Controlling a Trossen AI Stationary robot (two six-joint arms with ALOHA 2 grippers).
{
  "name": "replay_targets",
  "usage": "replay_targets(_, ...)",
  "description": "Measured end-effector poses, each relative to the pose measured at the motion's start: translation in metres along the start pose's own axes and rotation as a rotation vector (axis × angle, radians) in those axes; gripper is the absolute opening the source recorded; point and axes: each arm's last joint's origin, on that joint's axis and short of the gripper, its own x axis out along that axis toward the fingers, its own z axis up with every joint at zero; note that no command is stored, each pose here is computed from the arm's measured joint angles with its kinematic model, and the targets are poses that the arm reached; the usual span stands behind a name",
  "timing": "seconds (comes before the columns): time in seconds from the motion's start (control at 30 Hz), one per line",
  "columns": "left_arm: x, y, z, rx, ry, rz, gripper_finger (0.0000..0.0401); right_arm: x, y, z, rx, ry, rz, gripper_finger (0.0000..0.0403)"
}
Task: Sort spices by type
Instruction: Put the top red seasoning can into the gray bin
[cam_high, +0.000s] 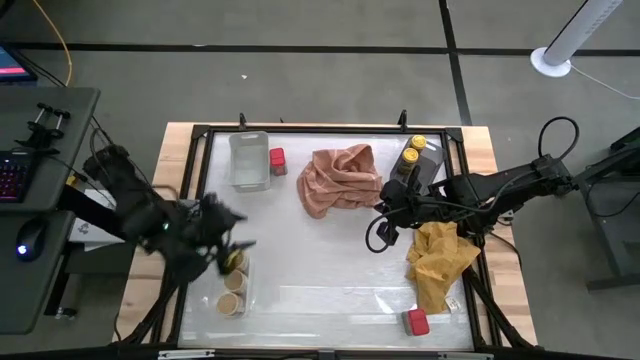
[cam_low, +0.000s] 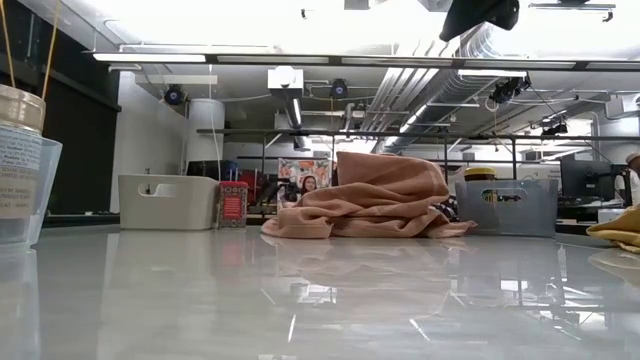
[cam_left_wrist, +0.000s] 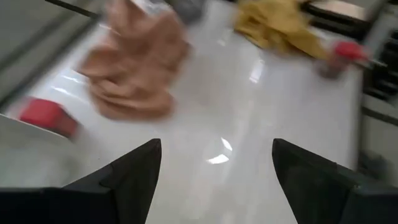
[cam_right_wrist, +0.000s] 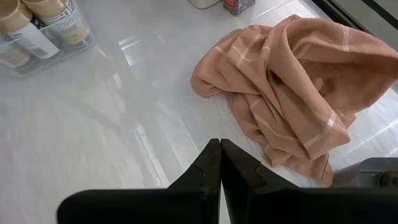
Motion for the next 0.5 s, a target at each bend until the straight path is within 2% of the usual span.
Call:
replay_targets(0.13,0.022,0.019,0.025,-0.039,-0.068,0.133,0.0292,0.000,-0.001,-0.002,0.022,0.015,-0.009,0.0000)
replay_targets(0.27,0.053,0.030,0.045,-0.058,-0.150,0.182,0.0292,0.000,-0.002,-0.004,0.048,0.034,-0.024,0.0000)
replay_targets(0.33,0.070,0.033,0.053,-0.058,-0.201,0.159,0.0291,0.000,-0.003,-0.004,0.063,0.039,-0.029,0.0000)
replay_targets(0.5,0.117,0.039,0.064,-0.102,-0.364,0.017,0.0291,0.000,-0.004,-0.004,0.073,0.030,-0.046,0.0000)
